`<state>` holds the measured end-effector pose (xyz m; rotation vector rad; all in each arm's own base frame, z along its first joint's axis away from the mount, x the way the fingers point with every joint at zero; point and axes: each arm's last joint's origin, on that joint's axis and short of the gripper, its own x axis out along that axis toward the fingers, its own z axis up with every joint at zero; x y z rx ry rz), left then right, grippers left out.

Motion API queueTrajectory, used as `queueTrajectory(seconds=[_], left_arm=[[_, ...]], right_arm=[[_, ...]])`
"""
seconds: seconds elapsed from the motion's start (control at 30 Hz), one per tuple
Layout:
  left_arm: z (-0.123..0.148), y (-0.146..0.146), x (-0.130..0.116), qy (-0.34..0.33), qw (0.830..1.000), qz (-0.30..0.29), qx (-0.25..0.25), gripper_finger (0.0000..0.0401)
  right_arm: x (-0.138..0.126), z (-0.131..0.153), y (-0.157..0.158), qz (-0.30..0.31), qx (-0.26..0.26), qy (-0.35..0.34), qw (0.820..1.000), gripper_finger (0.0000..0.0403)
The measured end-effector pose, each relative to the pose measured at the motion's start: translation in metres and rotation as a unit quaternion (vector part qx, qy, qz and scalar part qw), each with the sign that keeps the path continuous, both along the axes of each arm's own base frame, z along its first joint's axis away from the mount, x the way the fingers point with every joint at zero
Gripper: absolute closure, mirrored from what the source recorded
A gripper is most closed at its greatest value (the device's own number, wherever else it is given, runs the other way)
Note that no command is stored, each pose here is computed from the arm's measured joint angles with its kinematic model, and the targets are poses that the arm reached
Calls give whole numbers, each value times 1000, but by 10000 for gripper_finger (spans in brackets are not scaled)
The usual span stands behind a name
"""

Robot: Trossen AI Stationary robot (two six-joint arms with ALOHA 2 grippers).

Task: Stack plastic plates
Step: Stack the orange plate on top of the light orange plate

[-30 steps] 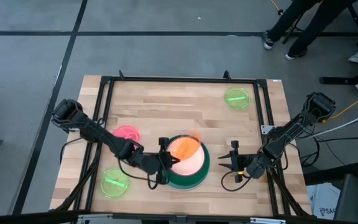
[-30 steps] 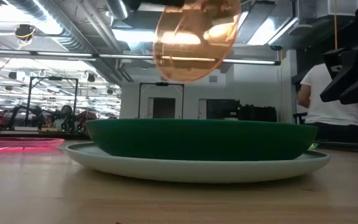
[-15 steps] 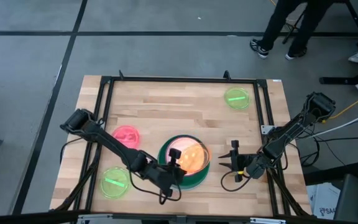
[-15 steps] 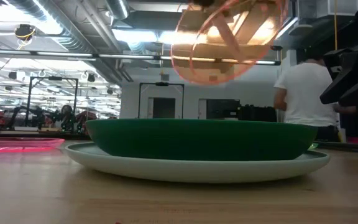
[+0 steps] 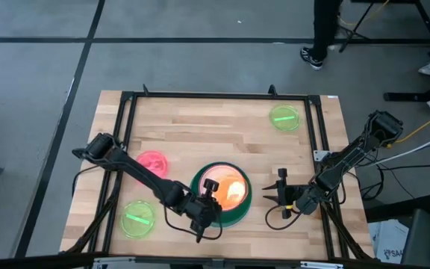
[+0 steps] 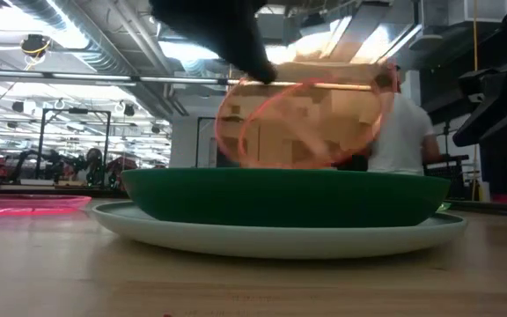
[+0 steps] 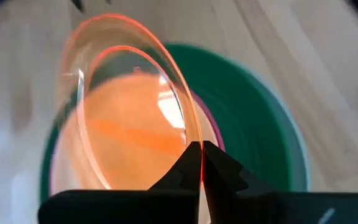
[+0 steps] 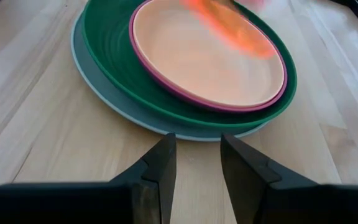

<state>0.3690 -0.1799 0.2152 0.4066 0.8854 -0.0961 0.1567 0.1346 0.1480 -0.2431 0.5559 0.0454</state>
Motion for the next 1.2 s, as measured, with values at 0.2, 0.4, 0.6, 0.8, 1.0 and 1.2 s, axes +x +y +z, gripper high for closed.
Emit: queueTrajectory(seconds=[0.2, 0.4, 0.6, 0.8, 1.0, 1.2], left_arm=[[-23, 2, 4, 41, 999, -1, 13, 399], [-30, 5, 6, 56, 998, 12, 13, 399], [-29, 6, 6, 52, 998, 26, 2, 399], [-30, 14, 9, 53, 996, 66, -20, 399], [-31, 20, 10, 73, 994, 70, -49, 393], [-31, 24, 12, 86, 991, 67, -75, 333]], right_arm=[[0, 0, 0, 0, 0, 0, 1000, 288], [0, 0, 0, 0, 0, 0, 1000, 288], [0, 0, 0, 0, 0, 0, 1000, 288], [0, 0, 0, 0, 0, 0, 1000, 288], [0, 0, 0, -1, 0, 0, 1000, 288], [0, 0, 0, -1, 0, 0, 1000, 288]])
